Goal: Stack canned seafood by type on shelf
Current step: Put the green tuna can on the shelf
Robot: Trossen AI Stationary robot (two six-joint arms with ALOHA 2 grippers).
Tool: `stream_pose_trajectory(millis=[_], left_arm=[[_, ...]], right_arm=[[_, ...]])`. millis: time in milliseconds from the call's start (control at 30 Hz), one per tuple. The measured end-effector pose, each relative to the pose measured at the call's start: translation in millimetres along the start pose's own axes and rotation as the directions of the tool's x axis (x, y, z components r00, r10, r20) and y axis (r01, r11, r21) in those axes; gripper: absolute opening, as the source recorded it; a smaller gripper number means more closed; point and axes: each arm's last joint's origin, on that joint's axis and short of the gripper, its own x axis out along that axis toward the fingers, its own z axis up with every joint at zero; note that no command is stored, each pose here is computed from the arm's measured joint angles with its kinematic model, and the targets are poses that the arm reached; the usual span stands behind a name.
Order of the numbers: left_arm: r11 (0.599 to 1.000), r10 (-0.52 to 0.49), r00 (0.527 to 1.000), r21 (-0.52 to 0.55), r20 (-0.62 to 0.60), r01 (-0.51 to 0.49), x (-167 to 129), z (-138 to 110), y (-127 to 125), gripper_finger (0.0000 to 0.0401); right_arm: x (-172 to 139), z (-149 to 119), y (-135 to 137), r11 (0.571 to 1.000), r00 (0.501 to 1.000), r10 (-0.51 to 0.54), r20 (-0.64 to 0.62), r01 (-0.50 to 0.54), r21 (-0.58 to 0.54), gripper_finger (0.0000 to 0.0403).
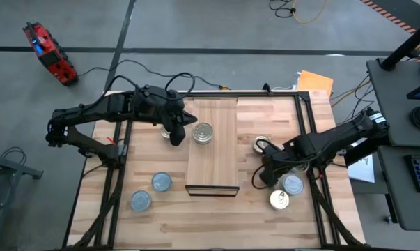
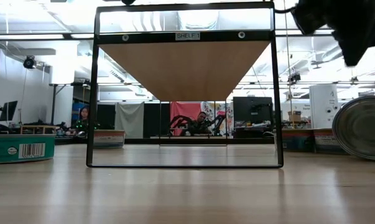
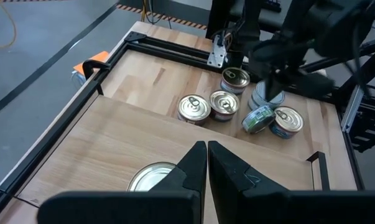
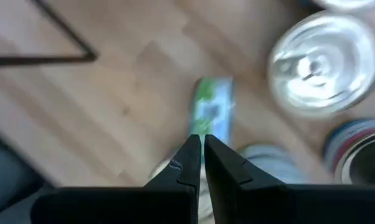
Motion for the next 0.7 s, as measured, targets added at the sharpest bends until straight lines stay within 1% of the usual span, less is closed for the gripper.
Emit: stream_pose_trajectory(millis=[100, 200, 333, 433, 500, 600, 700], left_arm=[[1.0, -0.001, 1.0, 0.001, 0.0, 0.001, 0, 0, 0, 0.0], [1.0, -0.001, 1.0, 0.005, 0.0, 0.001, 0, 0, 0, 0.0], [1.0, -0.001, 1.0, 0.008, 0.0, 0.001, 0, 0, 0, 0.0], [1.0, -0.001, 1.0, 0.023, 0.0, 0.001, 0, 0, 0, 0.0], [1.0, -0.001, 1.0, 0.025, 0.0, 0.001, 0, 0, 0, 0.0], [1.0, -0.001, 1.0, 0.026, 0.0, 0.001, 0, 0, 0, 0.0], [1.0, -0.001, 1.0, 0.026, 0.0, 0.001, 0, 0, 0, 0.0]], right_arm=[[-2, -1, 3, 0.999, 0.998, 0.033, -0.052, -0.031, 0.026, 0.002], [0, -2, 3, 0.998, 0.997, 0.035, -0.075, -0.031, 0.054, 0.0049], [5, -2, 1, 0.995, 0.997, 0.019, -0.081, -0.011, 0.099, 0.0117], [11, -1, 1, 0.995, 0.997, -0.011, -0.07, 0.018, 0.095, 0.0174], [18, -1, 0, 0.997, 0.997, -0.029, -0.073, 0.034, 0.069, 0.0207], [29, 0, 1, 0.998, 0.995, -0.053, -0.084, 0.056, 0.026, 0.0246], [40, 1, 0, 0.995, 0.99, -0.099, -0.104, 0.1, 0.004, 0.0269]])
